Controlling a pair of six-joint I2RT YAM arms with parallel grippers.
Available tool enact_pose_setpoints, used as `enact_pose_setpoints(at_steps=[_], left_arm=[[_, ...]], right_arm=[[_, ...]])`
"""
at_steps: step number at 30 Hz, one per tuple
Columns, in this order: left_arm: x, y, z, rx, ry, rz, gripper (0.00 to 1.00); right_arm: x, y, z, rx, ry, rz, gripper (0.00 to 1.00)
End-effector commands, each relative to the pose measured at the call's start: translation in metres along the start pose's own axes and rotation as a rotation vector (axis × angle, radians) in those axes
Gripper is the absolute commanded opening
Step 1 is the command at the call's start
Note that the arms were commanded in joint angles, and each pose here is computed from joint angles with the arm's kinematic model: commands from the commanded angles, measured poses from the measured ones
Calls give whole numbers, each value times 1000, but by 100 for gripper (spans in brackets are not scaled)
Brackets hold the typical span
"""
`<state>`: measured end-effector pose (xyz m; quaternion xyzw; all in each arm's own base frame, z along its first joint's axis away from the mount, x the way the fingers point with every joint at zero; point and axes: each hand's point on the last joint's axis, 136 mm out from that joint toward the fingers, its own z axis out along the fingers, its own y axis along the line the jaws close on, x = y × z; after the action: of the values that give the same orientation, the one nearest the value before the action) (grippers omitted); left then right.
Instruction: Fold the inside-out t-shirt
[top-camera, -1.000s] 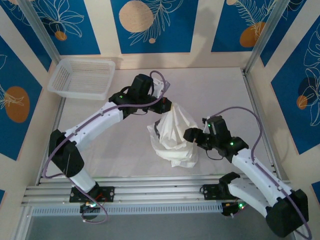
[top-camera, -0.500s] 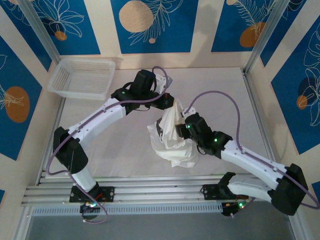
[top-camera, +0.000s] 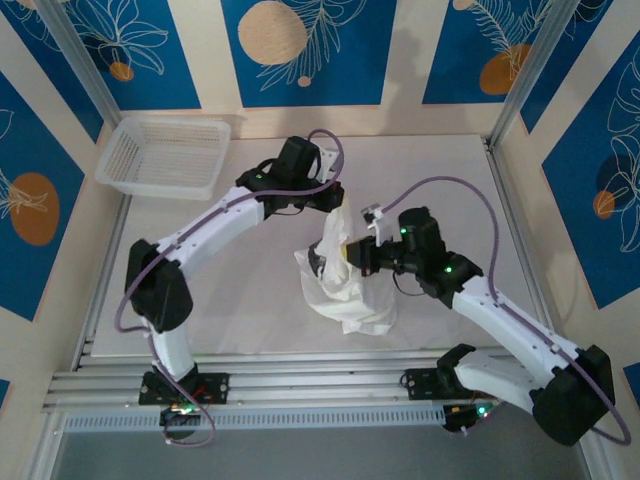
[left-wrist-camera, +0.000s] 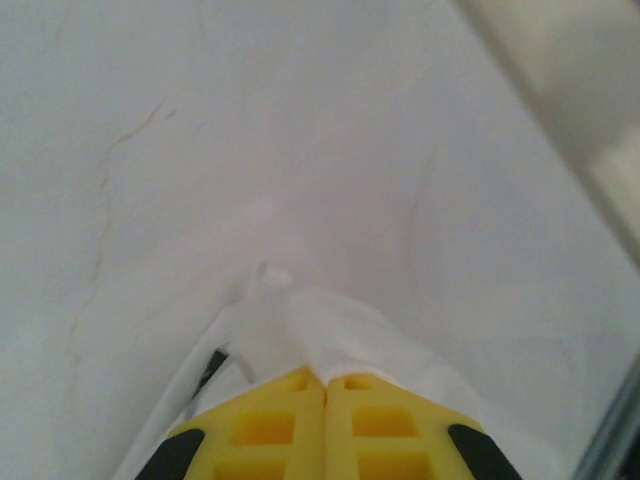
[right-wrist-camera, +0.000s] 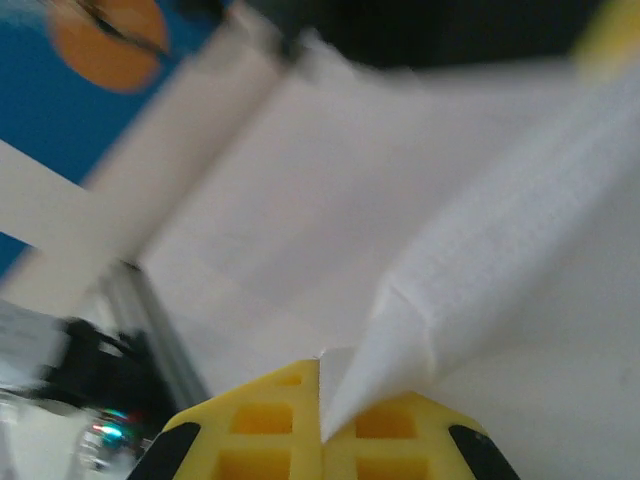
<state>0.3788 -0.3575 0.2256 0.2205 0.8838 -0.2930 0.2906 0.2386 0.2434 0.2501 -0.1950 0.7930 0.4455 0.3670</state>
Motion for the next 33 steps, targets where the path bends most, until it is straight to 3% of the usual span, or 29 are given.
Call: enact_pose_setpoints(at_steps=[1,3,5,8,12,16,20,23,24,25,26,28,32,33], left_arm=[[-12,11,-18,-62,-57,51,18],[-11,15,-37,-92,-91,65,38],[-2,17,-54,-101,-99,75,45],[20,-2,-78,8,-131,117,47],[60,-59,-101,348,-183,239,48],[83,-60,-80,321,-160,247,55],[86,-61,-46,323,-126,251,84],[80,-50,-22,272,-134,217,91],[74,-50,-20,267,-150,197,89],[70,-50,-20,266,-165,182,81],[65,-53,-22,275,-173,169,62],[57,-65,-31,345,-176,141,1],[34,-110,-79,730,-158,-34,0],[32,-121,-90,805,-139,-58,0]], right_arm=[[-17,40,-17,-261,-39,66,0],[-24,29,-19,-244,-64,99,0],[-29,20,-19,-225,-75,127,0],[-31,5,-18,-181,-72,177,0],[-35,-12,-17,-143,-81,247,0],[-39,-13,-16,-150,-82,258,0],[-46,-4,-18,-178,-82,261,0],[-49,3,-19,-195,-77,278,0],[-50,5,-20,-197,-68,283,0],[-48,5,-20,-193,-57,289,0],[-48,5,-19,-185,-47,294,0],[-45,-4,-18,-146,-35,312,0],[-30,-84,-11,95,-32,485,0],[-23,-107,-8,155,-7,518,5]])
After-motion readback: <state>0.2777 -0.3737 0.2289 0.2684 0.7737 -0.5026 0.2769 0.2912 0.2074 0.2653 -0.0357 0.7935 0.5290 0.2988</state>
